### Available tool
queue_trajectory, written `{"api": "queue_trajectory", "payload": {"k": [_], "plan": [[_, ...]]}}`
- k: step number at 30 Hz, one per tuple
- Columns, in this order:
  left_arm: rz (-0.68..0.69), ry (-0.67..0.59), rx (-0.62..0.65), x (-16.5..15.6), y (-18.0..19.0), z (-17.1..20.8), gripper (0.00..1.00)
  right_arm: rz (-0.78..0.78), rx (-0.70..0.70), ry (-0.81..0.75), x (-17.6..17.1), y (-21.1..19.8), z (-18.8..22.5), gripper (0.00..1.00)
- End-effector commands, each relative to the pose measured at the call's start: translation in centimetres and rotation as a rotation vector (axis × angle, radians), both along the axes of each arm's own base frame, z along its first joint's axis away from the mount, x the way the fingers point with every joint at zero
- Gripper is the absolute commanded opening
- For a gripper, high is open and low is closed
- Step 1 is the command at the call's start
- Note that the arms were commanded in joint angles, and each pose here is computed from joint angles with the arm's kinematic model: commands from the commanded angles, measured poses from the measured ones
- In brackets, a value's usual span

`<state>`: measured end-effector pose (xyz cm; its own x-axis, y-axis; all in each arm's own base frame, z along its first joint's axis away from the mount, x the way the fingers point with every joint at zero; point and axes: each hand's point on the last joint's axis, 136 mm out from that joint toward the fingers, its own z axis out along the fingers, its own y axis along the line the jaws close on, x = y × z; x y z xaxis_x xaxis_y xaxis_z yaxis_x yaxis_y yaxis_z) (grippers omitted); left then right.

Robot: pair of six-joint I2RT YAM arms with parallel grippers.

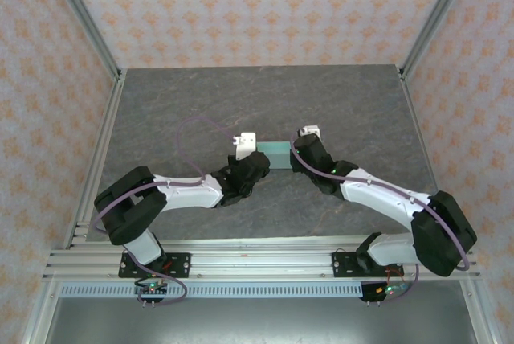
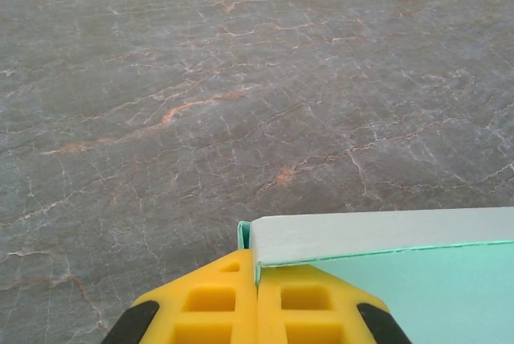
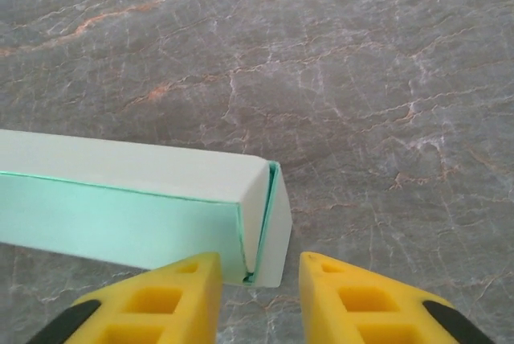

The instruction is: Fold the paper box

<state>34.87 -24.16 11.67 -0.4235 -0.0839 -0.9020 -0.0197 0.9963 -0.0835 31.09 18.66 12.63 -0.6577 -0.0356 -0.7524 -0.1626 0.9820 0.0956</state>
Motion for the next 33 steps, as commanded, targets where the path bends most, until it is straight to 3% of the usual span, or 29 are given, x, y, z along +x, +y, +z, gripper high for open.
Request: {"api": "queue_trajectory", "payload": {"k": [1, 7, 11, 20, 28, 33], "plan": [[-0.007, 0.144, 0.209, -2.1, 2.4, -4.2, 0.00, 0.048, -0.002, 0.042, -0.7, 0.6, 0.8, 0.38], [-0.013, 0.140, 0.219, -1.8, 2.0, -3.3, 0.00, 0.085, -0.007, 0.067, -1.1, 1.0, 1.6, 0.49], [-0.017, 0.136, 0.222, -1.7, 1.6, -2.7, 0.00, 0.093, 0.007, 0.060, -1.1, 1.2, 2.6, 0.51], [-0.016, 0.132, 0.232, -1.5, 1.5, -2.2, 0.00, 0.089, 0.200, 0.067, 0.3, 0.9, 6.2, 0.54], [-0.016, 0.131, 0.239, -1.6, 1.4, -2.2, 0.00, 0.038, 0.281, 0.177, 3.7, 0.7, 4.8, 0.55], [-0.016, 0.128, 0.245, -1.7, 1.3, -2.0, 0.00, 0.025, 0.282, 0.243, 3.7, 0.9, 2.4, 0.52]]}}
